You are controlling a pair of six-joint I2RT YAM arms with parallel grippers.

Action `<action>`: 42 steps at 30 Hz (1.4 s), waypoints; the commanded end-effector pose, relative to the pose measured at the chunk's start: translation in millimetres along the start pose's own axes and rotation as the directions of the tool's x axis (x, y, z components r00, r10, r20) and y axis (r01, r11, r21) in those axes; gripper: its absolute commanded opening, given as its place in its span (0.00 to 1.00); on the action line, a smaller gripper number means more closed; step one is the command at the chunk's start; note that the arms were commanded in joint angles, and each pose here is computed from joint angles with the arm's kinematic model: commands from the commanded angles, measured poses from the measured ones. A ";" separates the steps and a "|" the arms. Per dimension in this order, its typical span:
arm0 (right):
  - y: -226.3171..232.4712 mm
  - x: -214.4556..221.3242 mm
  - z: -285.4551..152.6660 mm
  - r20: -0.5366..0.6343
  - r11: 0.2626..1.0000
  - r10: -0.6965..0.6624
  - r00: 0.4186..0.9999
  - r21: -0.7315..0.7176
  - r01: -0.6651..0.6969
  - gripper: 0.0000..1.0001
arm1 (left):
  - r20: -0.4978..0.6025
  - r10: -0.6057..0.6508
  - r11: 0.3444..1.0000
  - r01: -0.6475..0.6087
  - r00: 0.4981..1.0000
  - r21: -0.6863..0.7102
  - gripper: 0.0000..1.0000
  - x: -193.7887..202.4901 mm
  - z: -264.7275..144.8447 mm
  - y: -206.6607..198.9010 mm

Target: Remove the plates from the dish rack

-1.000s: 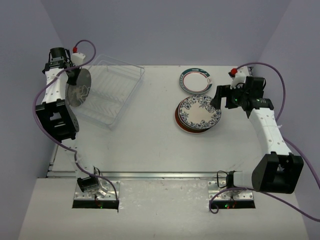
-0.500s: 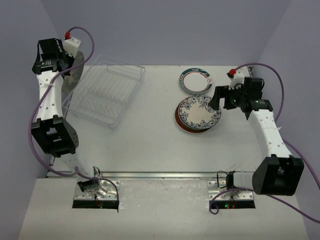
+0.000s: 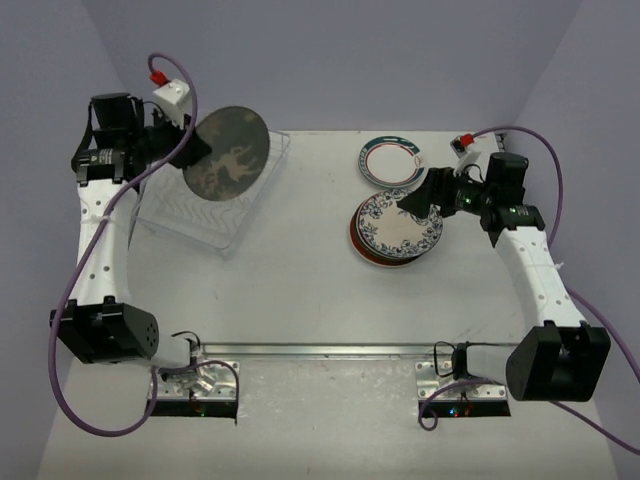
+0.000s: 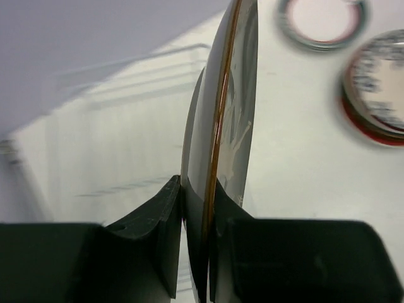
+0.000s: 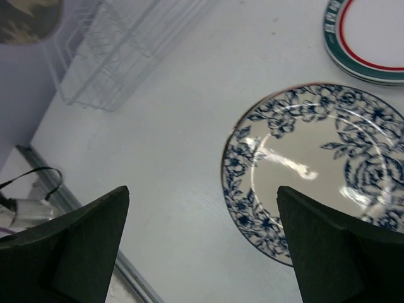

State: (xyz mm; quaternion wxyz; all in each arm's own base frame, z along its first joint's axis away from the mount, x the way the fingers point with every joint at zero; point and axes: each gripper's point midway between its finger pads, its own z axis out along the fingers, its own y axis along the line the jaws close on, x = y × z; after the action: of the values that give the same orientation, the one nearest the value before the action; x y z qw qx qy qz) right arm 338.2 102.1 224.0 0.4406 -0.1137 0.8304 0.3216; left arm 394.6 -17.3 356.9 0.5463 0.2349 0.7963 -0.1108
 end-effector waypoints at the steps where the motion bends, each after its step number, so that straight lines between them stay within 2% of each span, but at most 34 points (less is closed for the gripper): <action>1: 65.4 -20.0 3.6 0.057 0.965 -0.007 0.998 -0.261 0.022 0.99 | -0.073 -0.291 0.776 0.280 0.954 0.565 0.00 5.6 -8.3 -146.7; 3: 83.4 -15.9 12.7 0.034 0.953 -0.021 0.999 -0.302 0.031 0.99 | -0.128 -0.312 0.707 0.320 0.941 0.631 0.00 15.1 -7.0 -179.4; 7: 120.7 5.5 34.6 -0.049 0.925 -0.051 0.998 -0.379 0.028 0.99 | -0.136 -0.306 0.678 0.316 0.942 0.664 0.00 21.2 -2.5 -205.5; 10: 141.7 19.1 48.0 -0.102 0.905 -0.062 0.993 -0.425 0.013 0.91 | -0.140 -0.302 0.665 0.314 0.943 0.678 0.00 21.7 -2.2 -209.6; 16: 167.1 34.6 71.9 -0.185 0.881 -0.064 0.981 -0.473 -0.032 0.68 | -0.157 -0.298 0.647 0.320 0.942 0.692 0.00 25.2 -0.2 -215.4; 20: 176.5 39.8 81.8 -0.248 0.861 -0.025 0.969 -0.498 -0.105 0.29 | -0.171 -0.299 0.649 0.331 0.939 0.685 0.00 31.0 2.2 -217.0; 22: 176.0 40.8 83.4 -0.267 0.860 -0.010 0.964 -0.494 -0.127 0.01 | -0.171 -0.298 0.655 0.332 0.939 0.679 0.00 32.2 2.9 -216.3; 23: 175.4 41.7 83.3 -0.272 0.862 -0.004 0.962 -0.489 -0.134 0.00 | -0.171 -0.299 0.662 0.333 0.939 0.672 0.00 32.9 3.8 -215.3; 25: 170.5 42.1 80.6 -0.270 0.866 0.005 0.963 -0.480 -0.140 0.00 | -0.172 -0.301 0.685 0.338 0.938 0.646 0.10 35.4 6.8 -211.7; 26: 170.1 43.6 79.0 -0.271 0.867 0.007 0.963 -0.479 -0.141 0.00 | -0.174 -0.302 0.699 0.342 0.937 0.628 0.10 37.0 9.2 -209.0; 28: 155.4 39.7 70.8 -0.266 0.873 0.051 0.963 -0.456 -0.172 0.00 | -0.178 -0.310 0.759 0.355 0.934 0.546 0.46 42.4 19.3 -196.2; 29: 148.0 36.2 68.8 -0.260 0.876 0.070 0.963 -0.446 -0.184 0.00 | -0.181 -0.311 0.765 0.359 0.933 0.535 0.60 42.9 19.9 -194.8; 30: 136.7 35.2 62.6 -0.254 0.881 0.100 0.962 -0.427 -0.204 0.00 | -0.185 -0.316 0.799 0.366 0.931 0.477 0.76 47.0 25.6 -185.4; 31: 121.8 33.1 55.8 -0.244 0.887 0.135 0.960 -0.403 -0.227 0.00 | -0.186 -0.319 0.826 0.369 0.929 0.426 0.85 49.5 29.9 -176.8; 33: 90.3 27.7 42.2 -0.215 0.895 0.202 0.956 -0.355 -0.269 0.00 | -0.178 -0.320 0.857 0.365 0.930 0.365 0.90 49.5 34.4 -165.5; 35: 54.0 26.7 26.8 -0.181 0.900 0.269 0.946 -0.303 -0.314 0.00 | -0.169 -0.348 0.873 0.384 0.922 0.300 1.00 46.5 38.2 -154.2; 37: 19.2 23.5 10.6 -0.133 0.904 0.323 0.937 -0.249 -0.347 0.00 | -0.159 -0.352 0.879 0.384 0.922 0.284 1.00 42.7 39.6 -149.7; 42: -21.8 35.3 -3.2 -0.132 0.900 0.376 0.917 -0.181 -0.395 0.00 | -0.158 -0.361 0.867 0.393 0.919 0.308 1.00 38.0 41.7 -152.2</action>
State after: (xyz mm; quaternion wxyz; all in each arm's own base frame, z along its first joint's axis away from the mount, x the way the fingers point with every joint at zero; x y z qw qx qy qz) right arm 334.6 83.5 158.9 0.2911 0.0651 0.8482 0.4378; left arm 332.0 -157.7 268.9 0.3925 0.1702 0.8371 -0.3409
